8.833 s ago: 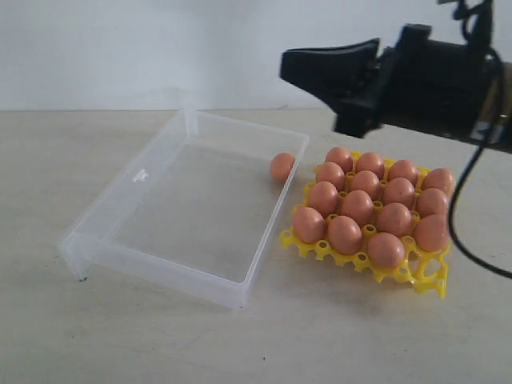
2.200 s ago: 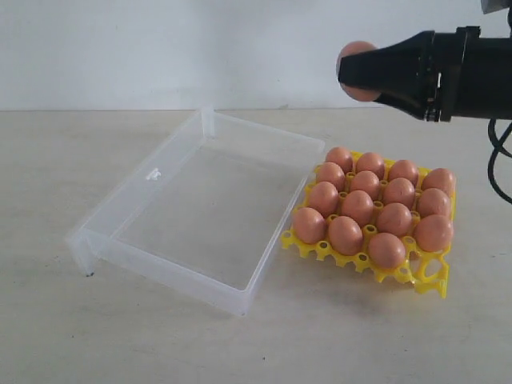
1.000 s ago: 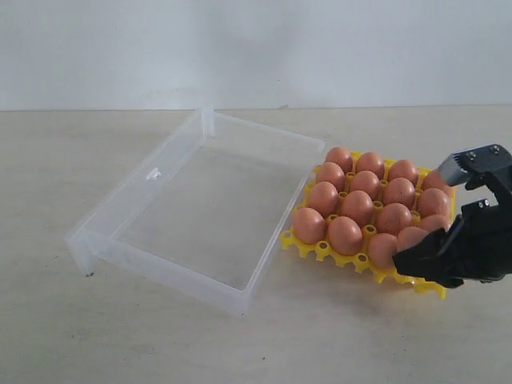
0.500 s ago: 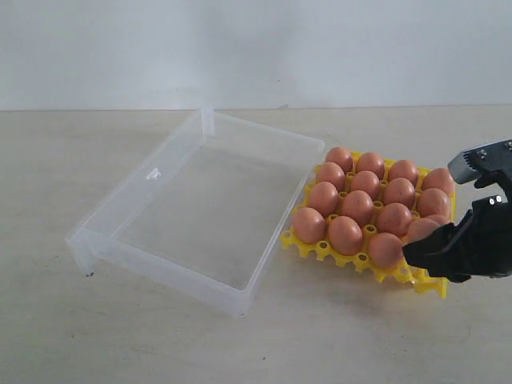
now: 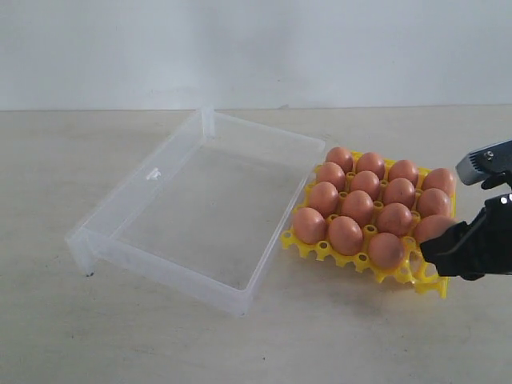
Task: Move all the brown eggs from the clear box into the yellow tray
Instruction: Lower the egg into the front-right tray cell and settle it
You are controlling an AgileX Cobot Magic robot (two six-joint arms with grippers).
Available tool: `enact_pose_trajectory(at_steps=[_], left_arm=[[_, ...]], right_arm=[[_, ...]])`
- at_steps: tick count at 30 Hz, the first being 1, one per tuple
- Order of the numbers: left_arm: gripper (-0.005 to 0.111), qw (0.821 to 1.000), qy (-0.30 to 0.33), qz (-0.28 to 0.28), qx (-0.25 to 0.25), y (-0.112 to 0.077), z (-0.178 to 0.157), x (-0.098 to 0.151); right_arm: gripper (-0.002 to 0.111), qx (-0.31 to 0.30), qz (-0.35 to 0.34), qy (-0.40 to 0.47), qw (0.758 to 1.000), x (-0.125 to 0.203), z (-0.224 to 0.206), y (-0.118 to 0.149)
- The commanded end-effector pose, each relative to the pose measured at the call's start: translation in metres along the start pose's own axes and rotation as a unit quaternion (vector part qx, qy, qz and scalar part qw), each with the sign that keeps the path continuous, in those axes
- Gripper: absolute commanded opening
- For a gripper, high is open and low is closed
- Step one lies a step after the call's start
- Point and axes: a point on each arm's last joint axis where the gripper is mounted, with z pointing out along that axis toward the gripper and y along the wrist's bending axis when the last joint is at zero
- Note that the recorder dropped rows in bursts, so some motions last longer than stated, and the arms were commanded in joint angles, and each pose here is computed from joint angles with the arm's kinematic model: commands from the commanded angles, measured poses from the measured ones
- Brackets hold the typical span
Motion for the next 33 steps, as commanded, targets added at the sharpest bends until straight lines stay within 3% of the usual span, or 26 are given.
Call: enact_pose_trajectory(at_steps=[1, 23, 33], left_arm=[[-0.004, 1.0, -0.005, -0.007, -0.003, 0.0, 0.0, 0.0], [-0.004, 1.0, -0.005, -0.007, -0.003, 0.0, 0.0, 0.0], [-0.004, 1.0, -0.005, -0.007, -0.003, 0.0, 0.0, 0.0]], right_arm=[[0.0, -0.016, -0.008, -0.008, 1.0, -0.001, -0.001, 0.003], [0.001, -0.036, 0.003, -0.009, 0.999, 0.003, 0.013, 0.001], [0.048, -0.045, 0.003, -0.013, 0.999, 0.002, 0.013, 0.003]])
